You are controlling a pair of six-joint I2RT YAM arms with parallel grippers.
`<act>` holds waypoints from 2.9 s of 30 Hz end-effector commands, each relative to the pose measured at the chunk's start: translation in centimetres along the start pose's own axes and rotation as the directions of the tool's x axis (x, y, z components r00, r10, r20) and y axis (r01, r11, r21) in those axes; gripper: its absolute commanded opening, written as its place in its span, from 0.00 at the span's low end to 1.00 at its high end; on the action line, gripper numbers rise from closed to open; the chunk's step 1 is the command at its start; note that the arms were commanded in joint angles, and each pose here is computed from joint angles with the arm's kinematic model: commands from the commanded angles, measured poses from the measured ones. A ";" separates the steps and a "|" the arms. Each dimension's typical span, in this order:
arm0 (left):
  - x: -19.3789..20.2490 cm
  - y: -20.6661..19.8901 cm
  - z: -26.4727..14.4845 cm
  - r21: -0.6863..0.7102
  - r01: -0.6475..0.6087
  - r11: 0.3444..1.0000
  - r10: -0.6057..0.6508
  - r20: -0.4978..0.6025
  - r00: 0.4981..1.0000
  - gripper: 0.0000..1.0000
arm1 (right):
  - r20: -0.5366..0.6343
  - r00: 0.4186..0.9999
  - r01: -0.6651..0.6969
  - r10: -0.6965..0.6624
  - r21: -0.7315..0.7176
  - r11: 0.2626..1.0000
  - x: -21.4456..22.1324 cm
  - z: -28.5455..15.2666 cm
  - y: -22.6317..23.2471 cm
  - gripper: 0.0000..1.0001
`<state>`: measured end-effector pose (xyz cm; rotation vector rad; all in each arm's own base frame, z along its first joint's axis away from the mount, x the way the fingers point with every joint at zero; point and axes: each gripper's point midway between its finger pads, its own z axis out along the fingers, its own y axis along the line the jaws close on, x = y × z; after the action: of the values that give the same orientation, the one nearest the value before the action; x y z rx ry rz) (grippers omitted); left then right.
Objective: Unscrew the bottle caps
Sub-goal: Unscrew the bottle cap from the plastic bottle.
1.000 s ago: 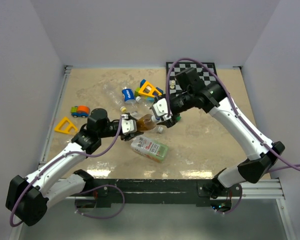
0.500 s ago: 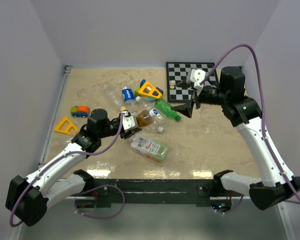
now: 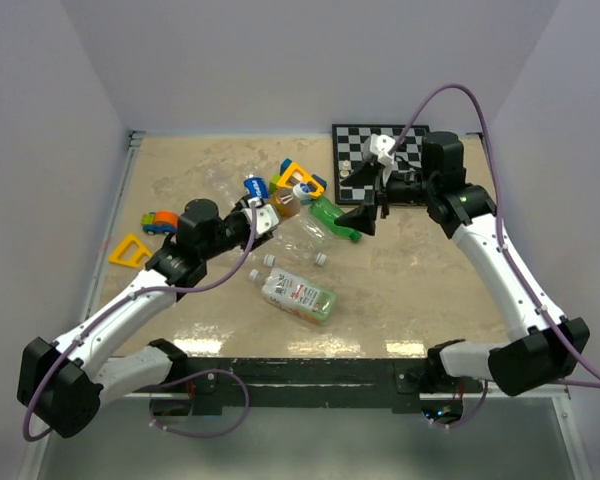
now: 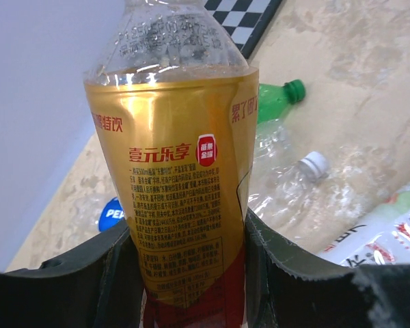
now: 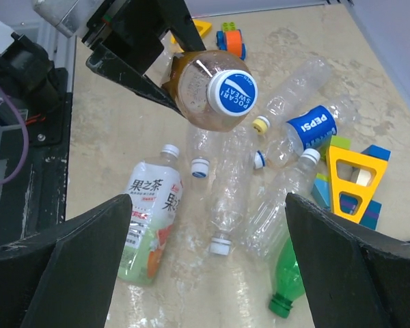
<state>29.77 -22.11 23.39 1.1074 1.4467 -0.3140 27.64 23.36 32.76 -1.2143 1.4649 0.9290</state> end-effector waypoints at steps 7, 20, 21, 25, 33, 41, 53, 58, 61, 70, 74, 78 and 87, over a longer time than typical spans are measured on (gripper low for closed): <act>-1.2 3.0 1.0 -0.096 -0.166 0.981 0.165 -0.023 0.986 0.00 | 0.032 0.999 0.003 -0.003 -0.021 1.000 -2.2 0.7 -1.5 0.98; 0.1 0.1 0.5 -0.042 -0.153 0.987 0.153 0.013 0.988 0.00 | 0.001 0.981 -0.195 0.195 0.021 0.981 -0.5 4.8 -2.8 0.92; 0.2 0.0 0.6 -0.040 -0.154 0.987 0.154 0.010 0.988 0.00 | -0.011 0.981 -0.195 0.195 0.016 0.981 -0.3 5.4 -2.6 0.92; 0.6 -0.3 0.7 -0.029 -0.154 0.988 0.155 0.003 0.988 0.00 | -0.041 0.979 -0.202 0.201 -0.012 0.979 -0.2 7.1 -2.3 0.88; 0.9 -0.6 0.9 -0.012 -0.156 0.988 0.156 -0.006 0.988 0.00 | -0.050 0.980 -0.195 0.193 -0.026 0.980 -0.7 7.7 -2.4 0.74; 1.4 -0.9 1.1 -0.002 -0.154 0.988 0.154 -0.017 0.988 0.00 | -0.049 0.983 -0.180 0.179 -0.028 0.983 -0.6 7.1 -1.6 0.64; 1.3 -0.7 1.0 -0.010 -0.160 0.987 0.159 -0.020 0.987 0.00 | -0.081 0.980 -0.182 0.179 -0.032 0.983 0.4 7.1 -1.5 0.63; 1.5 -0.9 1.1 -0.002 -0.159 0.987 0.159 -0.021 0.987 0.00 | -0.089 0.981 -0.175 0.170 -0.047 0.983 0.6 7.1 -1.3 0.42; 1.4 -0.9 1.1 -0.002 -0.161 0.987 0.161 -0.019 0.987 0.00 | -0.095 0.982 -0.168 0.161 -0.076 0.983 0.7 7.2 -1.0 0.21; 0.7 -2.4 0.9 0.076 -0.172 0.982 0.170 0.035 0.985 0.00 | -0.195 0.932 0.218 -0.304 -0.368 0.904 2.8 6.1 1.1 0.00; 0.5 -3.5 1.0 0.130 -0.172 0.976 0.166 0.061 0.984 0.00 | -0.142 0.645 0.651 -0.751 -0.412 0.637 3.7 5.5 -0.2 0.00; 0.7 -3.5 0.9 0.129 -0.176 0.976 0.169 0.057 0.984 0.00 | -0.112 0.586 0.737 -0.802 -0.338 0.586 1.7 5.8 -1.0 0.00; 0.3 -3.4 0.8 0.127 -0.168 0.978 0.160 0.069 0.985 0.00 | -0.081 0.868 0.481 -0.490 -0.106 0.870 -2.7 5.3 -0.1 0.85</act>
<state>28.23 -23.66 20.06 1.2995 1.3590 -0.2970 28.58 28.96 28.94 -1.8625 1.0553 0.5522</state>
